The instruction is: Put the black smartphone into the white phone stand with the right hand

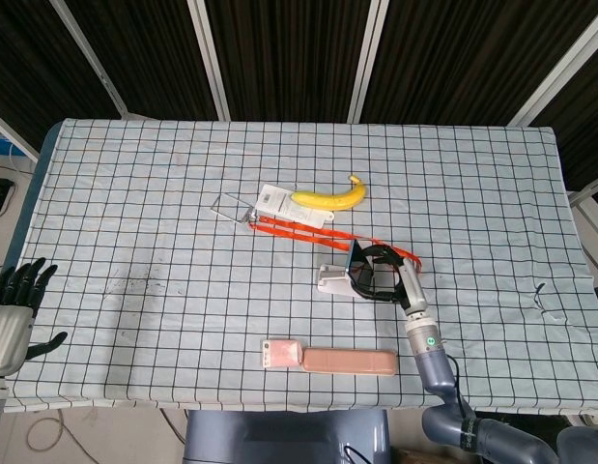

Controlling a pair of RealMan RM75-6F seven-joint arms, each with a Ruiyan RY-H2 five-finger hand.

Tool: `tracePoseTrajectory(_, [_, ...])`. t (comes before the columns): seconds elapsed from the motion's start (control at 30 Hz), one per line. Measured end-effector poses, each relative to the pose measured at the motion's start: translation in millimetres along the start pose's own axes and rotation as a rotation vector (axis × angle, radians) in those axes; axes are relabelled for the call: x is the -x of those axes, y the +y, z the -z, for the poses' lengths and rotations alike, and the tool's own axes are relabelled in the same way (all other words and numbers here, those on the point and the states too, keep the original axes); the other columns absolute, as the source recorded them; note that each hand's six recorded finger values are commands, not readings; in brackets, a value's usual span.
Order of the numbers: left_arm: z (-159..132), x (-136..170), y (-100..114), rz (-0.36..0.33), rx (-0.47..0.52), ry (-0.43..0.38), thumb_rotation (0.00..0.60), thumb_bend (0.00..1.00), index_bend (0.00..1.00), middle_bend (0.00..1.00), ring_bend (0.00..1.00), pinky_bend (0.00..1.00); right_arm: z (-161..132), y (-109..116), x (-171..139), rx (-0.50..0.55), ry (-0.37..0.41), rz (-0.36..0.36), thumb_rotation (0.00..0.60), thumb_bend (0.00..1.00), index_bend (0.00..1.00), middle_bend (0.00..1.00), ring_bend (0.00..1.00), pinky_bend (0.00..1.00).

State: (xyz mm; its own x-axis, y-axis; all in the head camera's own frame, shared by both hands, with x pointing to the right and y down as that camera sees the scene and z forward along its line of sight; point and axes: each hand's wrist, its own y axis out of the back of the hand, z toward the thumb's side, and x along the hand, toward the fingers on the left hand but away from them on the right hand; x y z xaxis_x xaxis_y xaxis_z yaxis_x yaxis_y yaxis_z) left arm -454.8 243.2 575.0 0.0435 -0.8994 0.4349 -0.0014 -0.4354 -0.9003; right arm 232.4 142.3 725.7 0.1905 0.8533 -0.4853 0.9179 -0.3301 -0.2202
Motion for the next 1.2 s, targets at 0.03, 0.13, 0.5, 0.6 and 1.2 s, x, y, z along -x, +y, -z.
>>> tracePoseTrajectory(0.03, [-0.1, 0.0, 0.0, 0.000, 0.000, 0.000, 0.600, 0.00, 0.00, 0.00, 0.00, 0.00, 0.2, 0.0, 0.0, -0.001, -0.001, 0.001, 0.600, 0.24, 0.36, 0.38, 0.24, 0.26])
tracePoseTrajectory(0.13, [0.1, 0.0, 0.2, 0.000, 0.001, 0.000, 0.600, 0.00, 0.00, 0.00, 0.00, 0.00, 0.1, -0.1, -0.4, -0.004, -0.001, 0.001, 0.600, 0.22, 0.32, 0.34, 0.21, 0.24])
tracePoseTrajectory(0.5, [-0.4, 0.4, 1.0, -0.003, 0.003, -0.002, 0.600, 0.00, 0.00, 0.00, 0.00, 0.00, 0.2, -0.2, -3.2, -0.020, -0.003, 0.000, 0.600, 0.11, 0.22, 0.26, 0.16, 0.19])
tracePoseTrajectory(0.6, [-0.4, 0.6, 1.4, -0.004, 0.004, -0.002, 0.600, 0.00, 0.00, 0.00, 0.00, 0.00, -0.3, -0.1, -4.5, -0.027, -0.002, -0.001, 0.600, 0.10, 0.18, 0.23, 0.14, 0.19])
tracePoseTrajectory(1.2, [-0.6, 1.9, 4.4, -0.014, 0.012, -0.008, 0.600, 0.00, 0.00, 0.00, 0.00, 0.00, -9.3, 21.6, -25.5, -0.191, 0.031, 0.010, 0.600, 0.05, 0.01, 0.04, 0.03, 0.15])
